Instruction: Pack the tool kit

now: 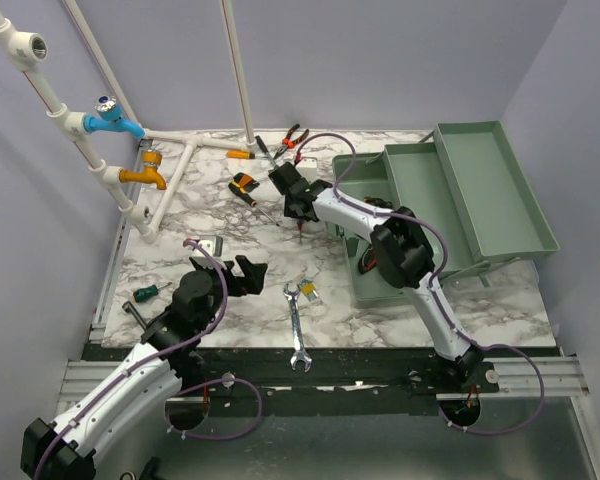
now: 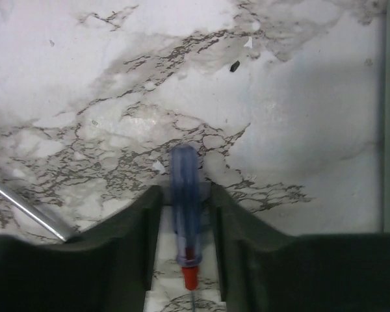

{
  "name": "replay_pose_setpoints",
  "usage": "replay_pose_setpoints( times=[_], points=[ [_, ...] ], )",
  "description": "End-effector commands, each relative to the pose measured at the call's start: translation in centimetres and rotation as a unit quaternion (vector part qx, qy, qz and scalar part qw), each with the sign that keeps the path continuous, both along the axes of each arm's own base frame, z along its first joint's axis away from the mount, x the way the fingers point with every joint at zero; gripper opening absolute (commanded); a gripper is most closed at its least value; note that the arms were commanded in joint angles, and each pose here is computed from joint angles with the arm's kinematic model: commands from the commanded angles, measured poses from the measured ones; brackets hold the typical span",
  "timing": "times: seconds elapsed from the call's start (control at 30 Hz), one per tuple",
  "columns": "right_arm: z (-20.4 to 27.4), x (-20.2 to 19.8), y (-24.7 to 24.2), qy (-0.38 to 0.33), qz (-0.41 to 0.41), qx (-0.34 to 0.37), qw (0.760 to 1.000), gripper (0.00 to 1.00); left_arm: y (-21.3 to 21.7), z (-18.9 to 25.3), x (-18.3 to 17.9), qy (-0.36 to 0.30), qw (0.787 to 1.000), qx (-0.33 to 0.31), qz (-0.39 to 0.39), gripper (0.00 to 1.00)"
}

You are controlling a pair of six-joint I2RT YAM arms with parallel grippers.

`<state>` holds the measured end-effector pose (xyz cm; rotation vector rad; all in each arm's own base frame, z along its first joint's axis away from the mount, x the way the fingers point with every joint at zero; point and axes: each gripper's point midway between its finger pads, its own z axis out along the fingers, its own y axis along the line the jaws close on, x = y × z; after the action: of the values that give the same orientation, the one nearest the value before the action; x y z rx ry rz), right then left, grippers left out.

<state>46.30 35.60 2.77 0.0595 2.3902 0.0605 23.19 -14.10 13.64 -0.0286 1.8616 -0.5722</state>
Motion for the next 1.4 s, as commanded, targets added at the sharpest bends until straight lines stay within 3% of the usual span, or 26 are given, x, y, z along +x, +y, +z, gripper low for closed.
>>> replay_pose_setpoints(
  times=[0.0, 0.03, 0.07, 0.23, 0.43, 0.57, 0.7, 0.83, 1.03, 1.37],
  points=[
    [-1.6, -1.0, 0.3, 0.037, 0.008, 0.010, 0.999, 0.32, 0.0, 0.7, 0.2, -0.018, 1.000, -0.007, 0.000, 0.96],
    [-1.1, -0.9, 0.5, 0.032, 0.011, 0.016, 0.999, 0.20, 0.0, 0.7, 0.2, -0.017, 1.000, -0.006, 0.001, 0.96],
    [-0.4, -0.8, 0.7, 0.028, 0.017, 0.023, 0.999, 0.16, 0.0, 0.6, 0.2, -0.015, 1.000, -0.005, 0.002, 0.95],
    [4.5, -0.5, 3.3, -0.003, 0.080, 0.079, 0.994, 0.03, 0.1, 0.5, 0.4, -0.012, 1.000, -0.002, 0.005, 0.95],
    [13.1, -1.2, 5.4, -0.062, 0.160, 0.142, 0.975, 0.01, 0.1, 0.5, 0.4, -0.015, 1.000, -0.002, 0.005, 0.95],
    [17.9, -2.0, 3.9, -0.111, 0.174, 0.140, 0.968, 0.01, 0.0, 0.5, 0.4, -0.016, 1.000, -0.004, 0.002, 0.95],
    [22.0, -2.5, -0.8, -0.166, 0.138, 0.080, 0.973, 0.01, -0.1, 0.4, 0.5, -0.013, 1.000, 0.001, 0.001, 0.95],
    [25.4, -3.4, -7.8, -0.208, 0.071, -0.034, 0.975, 0.01, -0.2, 0.3, 0.5, -0.010, 1.000, 0.003, 0.000, 0.95],
    [28.2, -6.2, -17.5, -0.228, -0.024, -0.200, 0.953, 0.01, -0.1, 0.0, 0.6, -0.006, 1.000, 0.004, 0.002, 0.95],
    [22.2, -7.0, -26.6, -0.107, -0.099, -0.271, 0.951, 0.03, -0.3, -0.1, 0.6, -0.002, 1.000, 0.005, -0.002, 0.94]
  ],
)
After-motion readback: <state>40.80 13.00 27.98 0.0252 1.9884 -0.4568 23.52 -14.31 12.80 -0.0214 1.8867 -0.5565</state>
